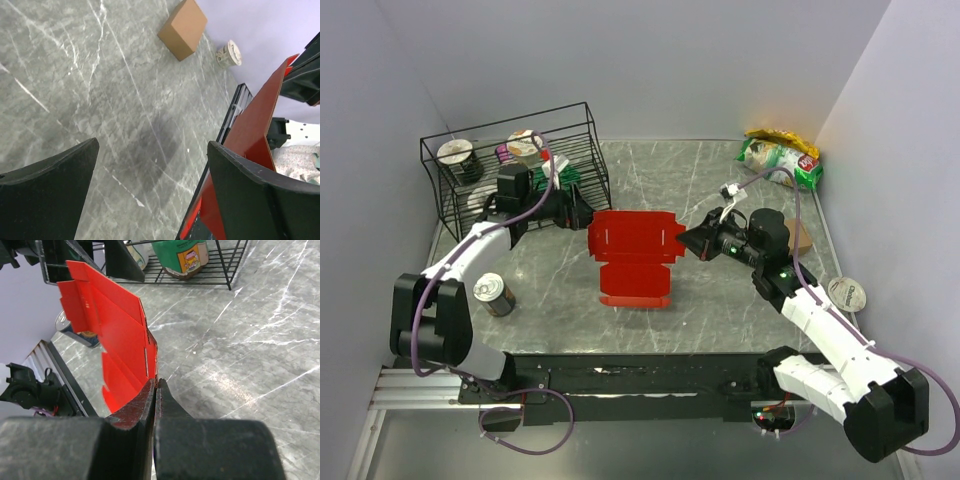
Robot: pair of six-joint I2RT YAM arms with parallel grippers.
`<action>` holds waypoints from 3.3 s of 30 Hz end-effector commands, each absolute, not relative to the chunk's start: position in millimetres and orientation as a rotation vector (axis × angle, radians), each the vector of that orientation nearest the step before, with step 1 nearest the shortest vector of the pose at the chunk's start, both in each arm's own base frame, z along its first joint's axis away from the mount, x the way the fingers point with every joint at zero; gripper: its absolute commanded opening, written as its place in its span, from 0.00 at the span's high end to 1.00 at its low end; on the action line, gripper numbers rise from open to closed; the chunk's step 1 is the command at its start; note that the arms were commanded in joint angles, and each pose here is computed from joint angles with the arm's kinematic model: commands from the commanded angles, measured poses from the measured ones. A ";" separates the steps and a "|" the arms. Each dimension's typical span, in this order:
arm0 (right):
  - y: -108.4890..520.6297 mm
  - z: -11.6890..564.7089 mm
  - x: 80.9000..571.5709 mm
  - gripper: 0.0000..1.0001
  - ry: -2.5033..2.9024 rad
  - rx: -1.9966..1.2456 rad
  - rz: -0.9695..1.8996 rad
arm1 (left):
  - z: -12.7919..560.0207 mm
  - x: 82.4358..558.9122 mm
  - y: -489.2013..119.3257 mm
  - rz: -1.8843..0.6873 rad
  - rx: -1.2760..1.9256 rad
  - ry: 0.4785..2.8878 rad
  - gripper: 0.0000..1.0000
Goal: Fold the paper box
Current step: Fold the paper box at the center of the board.
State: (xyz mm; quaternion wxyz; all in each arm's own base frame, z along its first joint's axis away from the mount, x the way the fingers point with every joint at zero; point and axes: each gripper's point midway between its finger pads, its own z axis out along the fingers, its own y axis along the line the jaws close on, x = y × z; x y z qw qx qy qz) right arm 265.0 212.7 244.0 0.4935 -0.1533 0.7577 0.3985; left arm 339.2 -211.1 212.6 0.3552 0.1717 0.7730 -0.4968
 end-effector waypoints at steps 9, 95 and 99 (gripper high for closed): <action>202.7 268.2 264.3 1.00 1.773 -0.342 0.940 | 260.4 349.0 -183.7 -1.136 0.395 1.826 0.04; 267.4 246.9 248.8 1.00 1.845 -1.067 0.704 | 247.1 269.5 -240.9 -1.115 0.995 1.785 0.62; 260.6 237.1 254.5 1.00 1.876 -1.019 0.673 | 241.9 308.0 -221.1 -0.888 0.735 1.905 0.03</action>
